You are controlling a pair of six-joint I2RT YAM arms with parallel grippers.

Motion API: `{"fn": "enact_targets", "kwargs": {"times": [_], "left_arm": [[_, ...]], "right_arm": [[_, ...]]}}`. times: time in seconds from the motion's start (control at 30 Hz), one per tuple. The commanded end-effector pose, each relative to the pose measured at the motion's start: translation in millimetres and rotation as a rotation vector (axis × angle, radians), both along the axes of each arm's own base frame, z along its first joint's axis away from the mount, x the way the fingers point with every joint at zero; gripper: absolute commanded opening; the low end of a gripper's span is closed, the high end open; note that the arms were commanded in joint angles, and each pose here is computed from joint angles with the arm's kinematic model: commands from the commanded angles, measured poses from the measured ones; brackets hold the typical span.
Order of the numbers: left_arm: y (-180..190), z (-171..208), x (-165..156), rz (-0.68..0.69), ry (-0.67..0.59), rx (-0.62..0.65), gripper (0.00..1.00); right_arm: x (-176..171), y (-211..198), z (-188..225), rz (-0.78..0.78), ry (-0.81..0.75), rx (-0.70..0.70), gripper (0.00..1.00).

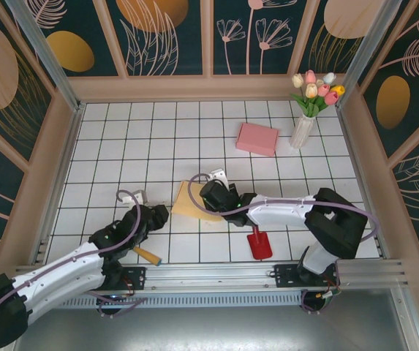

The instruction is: Fold the paper box

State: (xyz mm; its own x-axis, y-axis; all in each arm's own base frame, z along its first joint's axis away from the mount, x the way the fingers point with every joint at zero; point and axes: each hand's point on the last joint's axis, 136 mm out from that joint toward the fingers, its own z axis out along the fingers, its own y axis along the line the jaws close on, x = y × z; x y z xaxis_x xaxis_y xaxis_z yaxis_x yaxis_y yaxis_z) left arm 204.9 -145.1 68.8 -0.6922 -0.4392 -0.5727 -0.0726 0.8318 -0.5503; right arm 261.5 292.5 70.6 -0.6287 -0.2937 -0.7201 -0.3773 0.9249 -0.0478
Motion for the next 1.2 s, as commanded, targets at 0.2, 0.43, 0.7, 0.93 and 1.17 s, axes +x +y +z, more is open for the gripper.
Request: {"fn": "enact_targets", "kwargs": {"times": [0.2, 0.43, 0.7, 0.93, 1.17], "left_arm": [[1, -23, -29, -0.055, 0.028, 0.078, 0.44], [-30, -9, -17, -0.120, -0.075, 0.036, 0.44], [-52, 1, -4, -0.180, -0.209, 0.054, 0.43], [-18, 1, 15, -0.051, -0.291, 0.275, 0.43], [-32, 7, 15, -0.118, -0.358, 0.242, 0.43]], "right_arm": [[9, -4, -16, 0.056, 0.118, -0.006, 0.68], [17, -10, -23, 0.063, 0.154, 0.006, 0.68], [19, -9, -34, 0.068, 0.178, 0.009, 0.68], [19, -7, -34, 0.074, 0.182, 0.011, 0.68], [22, -4, -31, 0.076, 0.182, 0.015, 0.68]]}}
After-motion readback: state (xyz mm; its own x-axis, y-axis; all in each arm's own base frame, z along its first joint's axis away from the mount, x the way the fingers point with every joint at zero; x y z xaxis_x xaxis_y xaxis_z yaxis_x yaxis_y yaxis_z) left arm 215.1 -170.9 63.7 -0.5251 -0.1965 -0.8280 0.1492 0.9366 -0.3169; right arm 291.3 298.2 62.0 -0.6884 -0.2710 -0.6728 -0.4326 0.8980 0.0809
